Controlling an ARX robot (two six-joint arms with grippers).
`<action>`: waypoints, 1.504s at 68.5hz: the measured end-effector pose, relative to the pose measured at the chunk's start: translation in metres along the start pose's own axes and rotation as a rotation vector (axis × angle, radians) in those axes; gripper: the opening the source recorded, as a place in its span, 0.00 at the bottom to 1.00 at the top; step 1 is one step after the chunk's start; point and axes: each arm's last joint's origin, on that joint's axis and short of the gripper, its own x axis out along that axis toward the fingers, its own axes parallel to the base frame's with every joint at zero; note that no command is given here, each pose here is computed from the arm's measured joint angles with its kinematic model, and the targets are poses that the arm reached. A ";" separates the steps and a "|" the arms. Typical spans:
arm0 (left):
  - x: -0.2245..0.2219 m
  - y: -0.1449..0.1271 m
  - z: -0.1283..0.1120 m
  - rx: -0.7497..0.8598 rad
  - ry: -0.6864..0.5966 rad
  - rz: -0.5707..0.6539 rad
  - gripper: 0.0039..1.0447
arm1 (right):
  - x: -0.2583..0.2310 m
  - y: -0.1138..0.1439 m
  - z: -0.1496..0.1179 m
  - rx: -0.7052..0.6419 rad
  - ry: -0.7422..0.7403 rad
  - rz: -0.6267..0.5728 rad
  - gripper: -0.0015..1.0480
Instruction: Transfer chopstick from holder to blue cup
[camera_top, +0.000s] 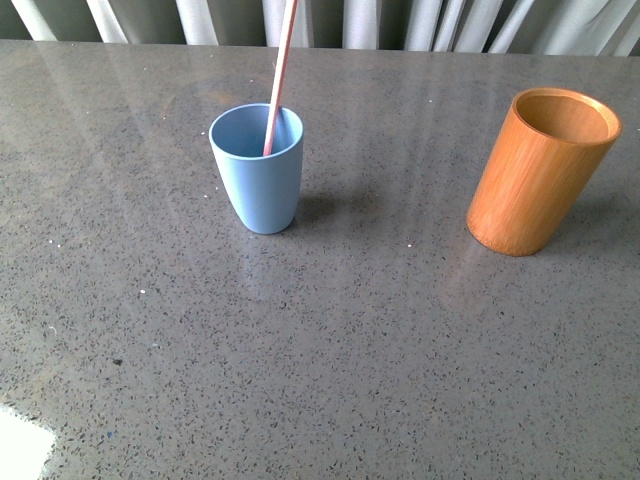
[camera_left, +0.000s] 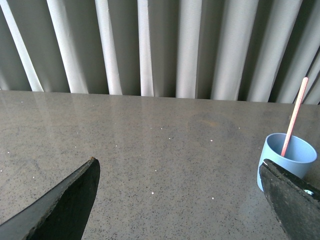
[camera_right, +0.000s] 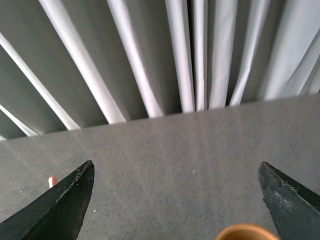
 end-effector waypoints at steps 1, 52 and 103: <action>0.000 0.000 0.000 0.000 0.000 0.000 0.92 | -0.006 -0.006 -0.001 -0.017 -0.011 -0.005 0.70; 0.000 0.000 0.000 0.000 0.000 0.000 0.92 | -0.107 -0.088 -0.073 -0.126 0.015 -0.022 0.02; 0.000 0.000 0.000 0.000 0.000 0.000 0.92 | -0.146 -0.102 -0.086 -0.126 -0.014 -0.020 0.02</action>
